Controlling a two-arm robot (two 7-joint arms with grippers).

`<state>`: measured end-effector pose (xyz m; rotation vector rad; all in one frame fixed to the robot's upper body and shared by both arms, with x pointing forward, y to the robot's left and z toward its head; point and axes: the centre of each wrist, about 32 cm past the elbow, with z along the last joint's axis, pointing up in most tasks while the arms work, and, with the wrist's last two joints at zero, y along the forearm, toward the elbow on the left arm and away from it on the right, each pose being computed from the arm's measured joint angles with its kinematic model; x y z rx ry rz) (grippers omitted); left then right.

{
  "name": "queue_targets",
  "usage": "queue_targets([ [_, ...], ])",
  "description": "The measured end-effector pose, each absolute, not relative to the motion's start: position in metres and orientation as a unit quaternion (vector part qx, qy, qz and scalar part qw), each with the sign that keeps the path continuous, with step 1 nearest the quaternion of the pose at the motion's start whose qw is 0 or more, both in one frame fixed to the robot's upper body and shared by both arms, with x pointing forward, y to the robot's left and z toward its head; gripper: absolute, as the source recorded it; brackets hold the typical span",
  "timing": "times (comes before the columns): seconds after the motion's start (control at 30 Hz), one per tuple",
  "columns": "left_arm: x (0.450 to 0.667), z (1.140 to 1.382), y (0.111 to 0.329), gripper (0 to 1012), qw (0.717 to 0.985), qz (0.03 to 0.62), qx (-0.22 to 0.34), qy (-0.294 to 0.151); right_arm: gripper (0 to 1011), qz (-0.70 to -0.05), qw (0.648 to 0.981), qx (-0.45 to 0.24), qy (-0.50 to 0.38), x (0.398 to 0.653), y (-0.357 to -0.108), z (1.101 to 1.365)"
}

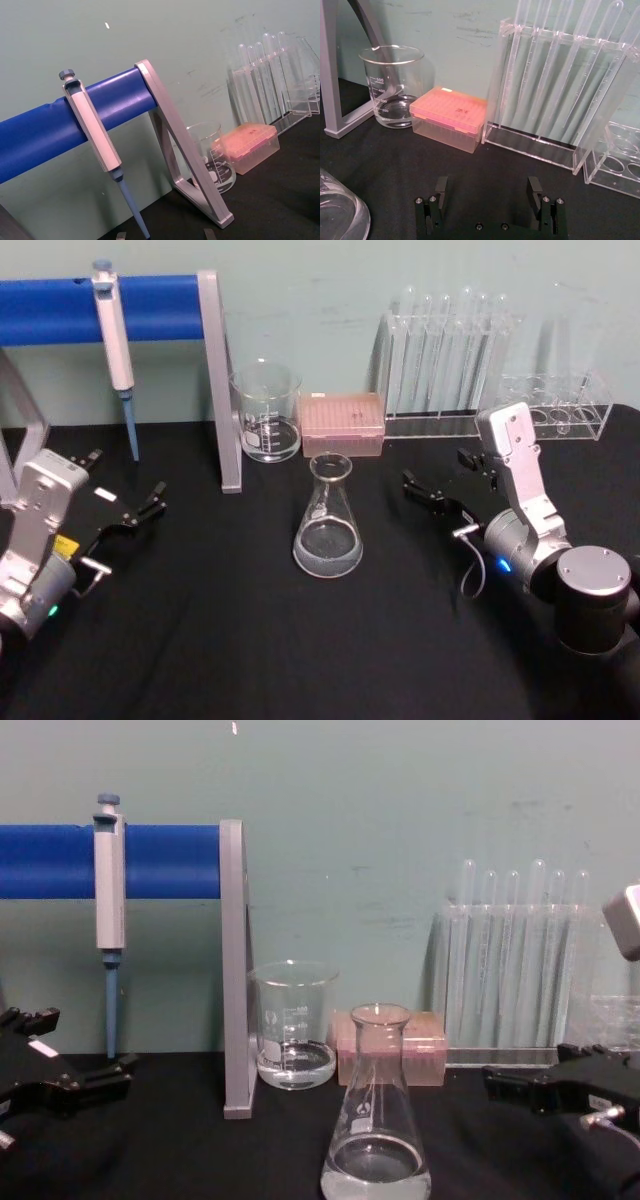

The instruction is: Grasp the erlenmeyer flask with one hand, shake it three times, then place it back.

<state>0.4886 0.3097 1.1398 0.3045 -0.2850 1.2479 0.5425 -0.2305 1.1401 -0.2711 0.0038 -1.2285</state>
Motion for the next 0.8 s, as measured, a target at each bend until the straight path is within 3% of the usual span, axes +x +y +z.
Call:
queue_targets([
  [0.8, 0.4886, 1.1398, 0.3096, 1001, 0.791, 0.580, 0.141, -0.132, 1000, -0.575, 0.809, -0.125, 0.002, 0.5424, -0.2307, 1.1403],
])
